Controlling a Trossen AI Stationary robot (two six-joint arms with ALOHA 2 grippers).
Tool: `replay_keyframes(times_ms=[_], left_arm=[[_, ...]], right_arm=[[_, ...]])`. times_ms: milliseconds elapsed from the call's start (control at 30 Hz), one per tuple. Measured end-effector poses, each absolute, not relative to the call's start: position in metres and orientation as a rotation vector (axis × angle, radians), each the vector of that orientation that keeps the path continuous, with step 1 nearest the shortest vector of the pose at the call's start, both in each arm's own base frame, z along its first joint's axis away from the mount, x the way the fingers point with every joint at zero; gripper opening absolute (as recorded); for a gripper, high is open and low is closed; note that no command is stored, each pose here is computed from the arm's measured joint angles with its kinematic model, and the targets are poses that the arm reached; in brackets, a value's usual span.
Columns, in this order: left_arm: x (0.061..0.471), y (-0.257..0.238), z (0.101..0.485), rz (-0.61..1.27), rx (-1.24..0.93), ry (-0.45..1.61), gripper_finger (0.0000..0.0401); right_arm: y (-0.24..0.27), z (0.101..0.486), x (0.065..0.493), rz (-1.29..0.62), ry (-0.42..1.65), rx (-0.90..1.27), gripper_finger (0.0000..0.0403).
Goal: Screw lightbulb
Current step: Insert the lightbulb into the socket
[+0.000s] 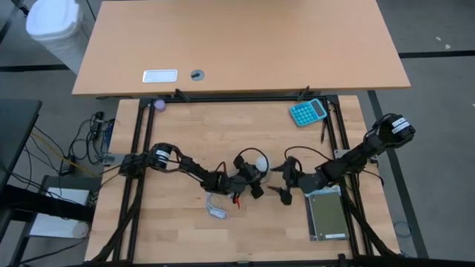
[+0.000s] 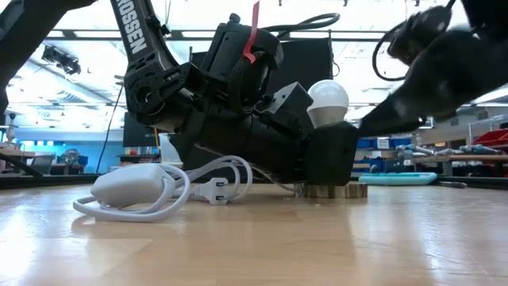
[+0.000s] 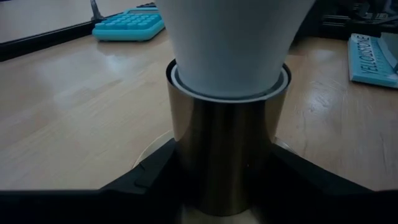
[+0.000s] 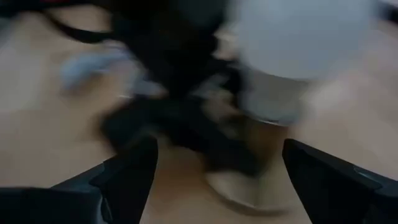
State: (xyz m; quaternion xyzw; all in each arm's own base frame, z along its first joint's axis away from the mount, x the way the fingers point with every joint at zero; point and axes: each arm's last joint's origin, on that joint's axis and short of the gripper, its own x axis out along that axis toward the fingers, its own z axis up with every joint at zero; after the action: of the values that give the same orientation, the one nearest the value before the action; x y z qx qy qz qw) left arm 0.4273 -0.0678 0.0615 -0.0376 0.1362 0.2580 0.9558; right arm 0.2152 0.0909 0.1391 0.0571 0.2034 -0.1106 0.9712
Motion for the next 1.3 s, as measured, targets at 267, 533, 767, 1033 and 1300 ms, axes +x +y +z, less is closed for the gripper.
replay_keyframes(times_ms=[267, 533, 767, 1033, 1300], left_arm=[[0.427, -0.068, 0.062, 0.520, -0.076, 0.276, 0.0206], [0.427, -0.069, 0.062, 0.515, -0.077, 0.274, 0.0206], [0.427, -0.069, 0.062, 0.512, -0.077, 0.268, 0.0206], [0.428, -0.069, 0.062, 0.507, -0.079, 0.266, 0.0206], [0.428, -0.069, 0.062, 0.508, -0.079, 0.266, 0.0206]], right_arm=[[0.071, 0.142, 0.224, -0.298, 0.382, 0.085, 0.0347], [0.064, 0.145, 0.229, -0.264, 0.370, 0.069, 0.0304], [0.064, 0.145, 0.229, -0.266, 0.364, 0.059, 0.0241], [0.045, 0.136, 0.224, -0.256, 0.352, 0.145, 0.0239], [0.035, 0.130, 0.214, -0.191, 0.307, 0.113, 0.0292]])
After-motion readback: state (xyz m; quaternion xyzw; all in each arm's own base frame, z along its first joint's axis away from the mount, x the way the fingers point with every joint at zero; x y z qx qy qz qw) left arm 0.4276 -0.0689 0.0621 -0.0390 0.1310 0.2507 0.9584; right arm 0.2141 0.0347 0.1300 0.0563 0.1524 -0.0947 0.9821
